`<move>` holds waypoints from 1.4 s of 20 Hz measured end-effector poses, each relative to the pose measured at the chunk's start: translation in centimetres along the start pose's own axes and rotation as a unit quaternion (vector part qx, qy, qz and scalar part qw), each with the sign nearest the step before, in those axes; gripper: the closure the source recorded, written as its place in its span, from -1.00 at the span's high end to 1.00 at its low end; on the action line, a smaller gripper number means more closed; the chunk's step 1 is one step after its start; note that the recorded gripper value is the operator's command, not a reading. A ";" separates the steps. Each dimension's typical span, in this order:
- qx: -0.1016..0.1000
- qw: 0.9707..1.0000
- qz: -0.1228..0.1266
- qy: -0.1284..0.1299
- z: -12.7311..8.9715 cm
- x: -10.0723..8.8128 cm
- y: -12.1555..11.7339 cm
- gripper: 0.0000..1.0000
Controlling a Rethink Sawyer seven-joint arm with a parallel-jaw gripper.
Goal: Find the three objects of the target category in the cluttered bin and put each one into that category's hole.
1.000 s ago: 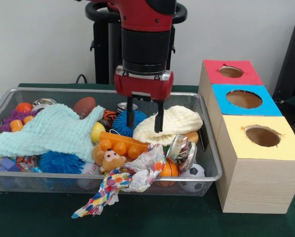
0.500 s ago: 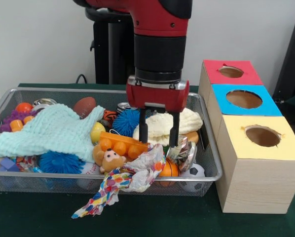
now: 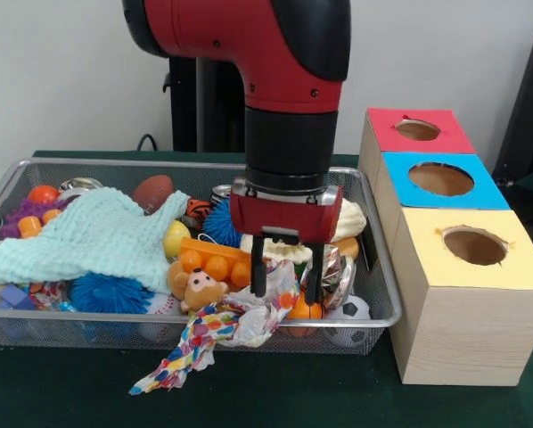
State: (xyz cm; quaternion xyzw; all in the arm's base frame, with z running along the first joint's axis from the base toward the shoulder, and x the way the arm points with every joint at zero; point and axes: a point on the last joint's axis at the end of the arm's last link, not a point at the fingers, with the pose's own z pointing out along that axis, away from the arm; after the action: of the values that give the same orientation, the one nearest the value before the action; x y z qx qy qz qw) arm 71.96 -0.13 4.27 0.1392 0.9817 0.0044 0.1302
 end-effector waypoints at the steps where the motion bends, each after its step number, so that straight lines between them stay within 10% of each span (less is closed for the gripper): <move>1: 0.002 1.000 0.000 0.002 0.4 0.1 -0.2 1.00; 28: 0.029 0.999 0.005 0.031 4.1 3.1 -3.1 1.00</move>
State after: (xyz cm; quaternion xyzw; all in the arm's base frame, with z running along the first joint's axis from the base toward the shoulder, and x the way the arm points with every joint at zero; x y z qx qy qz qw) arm 69.30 -2.40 -0.67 0.1478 0.9842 -0.0191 0.0958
